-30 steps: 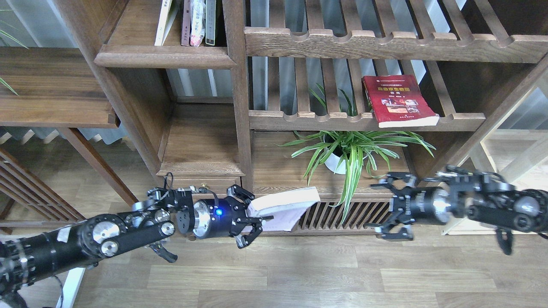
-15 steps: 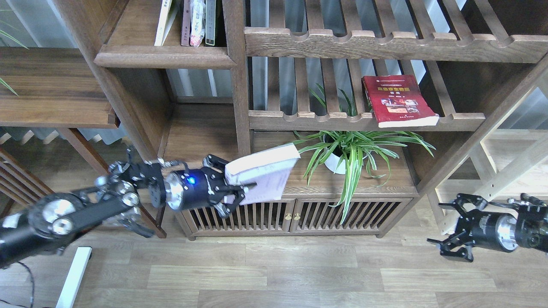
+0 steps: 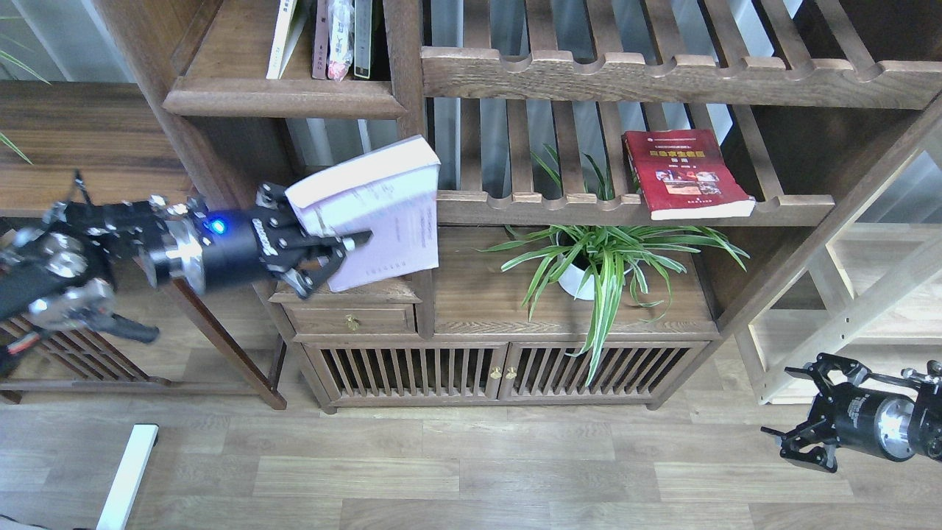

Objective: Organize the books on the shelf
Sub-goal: 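Lift the white book with the left gripper up to the upper shelf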

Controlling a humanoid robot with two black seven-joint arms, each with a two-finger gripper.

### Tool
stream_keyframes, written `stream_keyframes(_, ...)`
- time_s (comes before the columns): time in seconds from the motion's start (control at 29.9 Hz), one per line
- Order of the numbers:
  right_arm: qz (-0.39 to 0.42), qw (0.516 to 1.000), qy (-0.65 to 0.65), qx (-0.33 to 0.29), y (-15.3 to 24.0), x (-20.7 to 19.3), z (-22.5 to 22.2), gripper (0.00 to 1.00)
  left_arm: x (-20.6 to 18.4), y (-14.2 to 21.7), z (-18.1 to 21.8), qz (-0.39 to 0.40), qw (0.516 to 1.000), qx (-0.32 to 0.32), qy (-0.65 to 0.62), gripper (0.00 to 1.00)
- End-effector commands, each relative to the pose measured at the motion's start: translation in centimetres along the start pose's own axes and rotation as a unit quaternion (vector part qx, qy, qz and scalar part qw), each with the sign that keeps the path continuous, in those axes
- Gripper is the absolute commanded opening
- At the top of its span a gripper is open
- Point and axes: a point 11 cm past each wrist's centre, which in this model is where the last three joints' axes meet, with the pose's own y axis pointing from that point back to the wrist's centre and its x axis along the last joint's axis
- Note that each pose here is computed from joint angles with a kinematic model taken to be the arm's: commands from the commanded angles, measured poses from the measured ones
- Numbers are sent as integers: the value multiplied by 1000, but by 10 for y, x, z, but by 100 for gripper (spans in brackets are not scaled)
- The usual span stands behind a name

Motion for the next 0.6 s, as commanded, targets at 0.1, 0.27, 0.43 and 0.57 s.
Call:
stream_keyframes(0.1,5,1000,3,-6,0,-1,4,100,27,25,33,31,999,-18,19,0)
stream_keyframes(0.27,6,1000,4,-5,-2,0,3,100,46,43,61,49,998,-35,36,0)
stream_keyframes(0.43,9,1000,5,-7,-2,-2,5,100,61,63,80,69,996,-43,43,0)
stream_keyframes(0.57,9,1000,5,-9,-2,-3,7,100,72,80,91,83,994,-50,58,0)
